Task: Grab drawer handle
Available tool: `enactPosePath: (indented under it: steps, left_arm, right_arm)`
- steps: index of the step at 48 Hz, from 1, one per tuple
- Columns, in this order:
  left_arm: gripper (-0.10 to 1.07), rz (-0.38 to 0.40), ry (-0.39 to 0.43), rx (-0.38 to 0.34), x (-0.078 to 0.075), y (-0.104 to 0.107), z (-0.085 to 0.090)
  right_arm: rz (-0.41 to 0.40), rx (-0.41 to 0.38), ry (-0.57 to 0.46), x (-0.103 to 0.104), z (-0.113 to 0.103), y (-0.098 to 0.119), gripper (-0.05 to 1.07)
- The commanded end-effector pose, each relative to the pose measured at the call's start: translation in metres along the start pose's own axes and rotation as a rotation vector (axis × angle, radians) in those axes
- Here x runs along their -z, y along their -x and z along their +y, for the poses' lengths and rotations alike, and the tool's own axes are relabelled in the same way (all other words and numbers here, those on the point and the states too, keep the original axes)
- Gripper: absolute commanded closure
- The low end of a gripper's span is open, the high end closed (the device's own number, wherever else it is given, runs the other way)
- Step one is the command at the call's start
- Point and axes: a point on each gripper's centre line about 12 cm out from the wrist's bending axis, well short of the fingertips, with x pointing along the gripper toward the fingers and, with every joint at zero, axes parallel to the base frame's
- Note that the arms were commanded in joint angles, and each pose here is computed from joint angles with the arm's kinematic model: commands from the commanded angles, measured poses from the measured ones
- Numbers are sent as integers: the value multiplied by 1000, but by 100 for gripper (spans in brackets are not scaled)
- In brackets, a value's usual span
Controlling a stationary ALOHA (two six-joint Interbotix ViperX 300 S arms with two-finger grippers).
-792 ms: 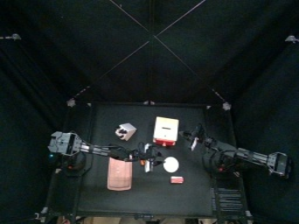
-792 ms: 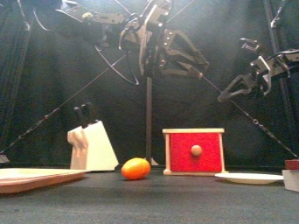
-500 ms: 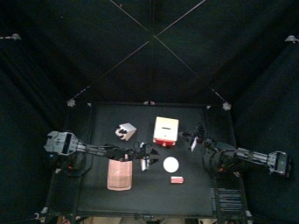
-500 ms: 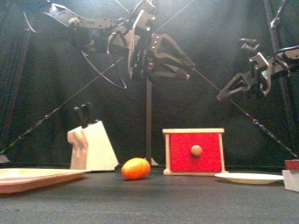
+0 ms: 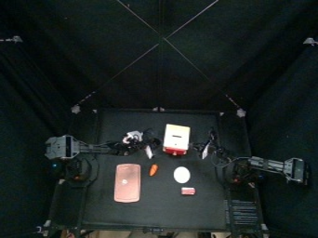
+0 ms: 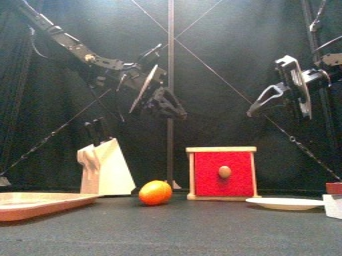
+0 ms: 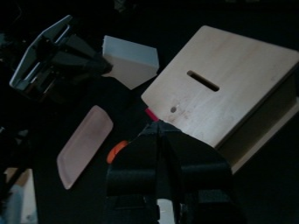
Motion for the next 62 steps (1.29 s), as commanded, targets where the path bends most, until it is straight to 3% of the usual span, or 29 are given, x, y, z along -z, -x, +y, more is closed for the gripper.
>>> enactPosePath:
  steps: [1,11,18,23,33,42,51,62]
  left_arm:
    - [52,-37,11,-40,-16,-1,18]
    - [66,-69,-10,-128,-29,-7,62]
    - [68,-45,-75,-133,-33,-12,77]
    - [68,-16,-128,-107,-33,-16,75]
    - [69,140,-185,-50,-26,-23,67]
    - [70,140,-190,-46,-23,-24,66]
    - [70,117,-201,-23,-38,-27,55]
    - [71,158,-221,16,-48,-37,41]
  right_arm:
    - [7,-15,-43,-10,11,-2,94]
    - [79,2,-166,-12,21,-4,93]
    - [98,-5,-238,-22,32,-4,93]
    - [130,1,-289,-29,41,-3,93]
    - [292,132,-344,-25,43,-9,93]
    - [353,246,-334,-21,43,-12,93]
    - [330,300,-289,-9,47,-9,93]
    - [244,294,-237,8,60,-8,93]
